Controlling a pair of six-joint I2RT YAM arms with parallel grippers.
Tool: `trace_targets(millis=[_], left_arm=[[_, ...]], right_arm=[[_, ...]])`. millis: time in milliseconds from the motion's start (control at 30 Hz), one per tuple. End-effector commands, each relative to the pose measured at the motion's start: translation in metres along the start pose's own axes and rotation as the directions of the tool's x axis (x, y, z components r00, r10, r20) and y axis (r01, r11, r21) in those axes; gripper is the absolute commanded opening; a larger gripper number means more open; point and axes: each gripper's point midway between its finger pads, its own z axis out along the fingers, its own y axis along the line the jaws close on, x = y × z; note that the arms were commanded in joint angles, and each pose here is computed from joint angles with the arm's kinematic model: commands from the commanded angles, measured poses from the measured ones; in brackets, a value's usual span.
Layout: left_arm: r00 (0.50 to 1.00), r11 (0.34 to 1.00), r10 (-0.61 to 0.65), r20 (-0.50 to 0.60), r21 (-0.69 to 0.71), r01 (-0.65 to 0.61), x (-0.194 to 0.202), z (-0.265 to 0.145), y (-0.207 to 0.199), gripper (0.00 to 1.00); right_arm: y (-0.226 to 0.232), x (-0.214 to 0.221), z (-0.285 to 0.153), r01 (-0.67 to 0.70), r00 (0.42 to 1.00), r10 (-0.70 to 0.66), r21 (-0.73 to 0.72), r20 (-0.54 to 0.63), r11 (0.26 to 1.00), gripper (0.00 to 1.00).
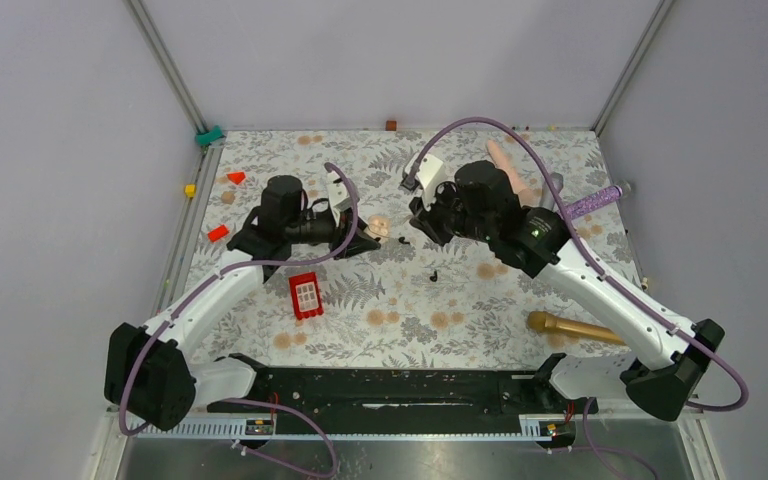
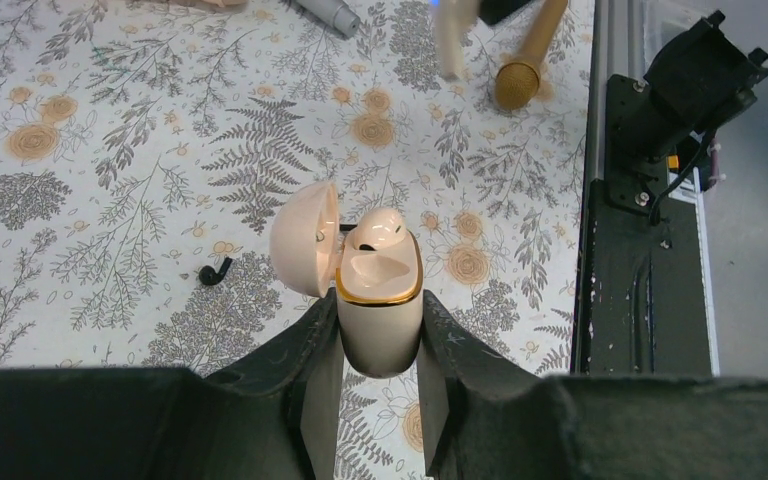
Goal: Insert the wireless bluetooth earbuds into the charging case
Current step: Insert the left earbud into the left side groove of the charging case.
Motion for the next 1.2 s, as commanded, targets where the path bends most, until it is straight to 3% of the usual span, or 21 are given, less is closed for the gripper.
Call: trace_targets(millis=[0, 400, 1167], left_arm=[[0.996, 1.000, 0.013, 0.085, -0.018, -0.012, -0.027, 0.002, 0.004, 0.00], [0.998, 0.998, 0.026, 0.063, 0.053, -0.030, -0.016, 0.008, -0.012, 0.00], [0.999, 0.997, 0.049, 0.020, 0.057, -0.050, -0.005, 0.016, -0.016, 0.00]], right_arm=[[0.009, -0.017, 0.004, 0.007, 0.998, -0.007, 0.005, 0.055, 1.000, 0.14], [0.021, -0.014, 0.023, -0.018, 0.999, 0.018, 0.000, 0.027, 1.000, 0.14], [0.045, -0.005, 0.036, 0.016, 1.000, -0.016, -0.055, -0.011, 0.998, 0.14]])
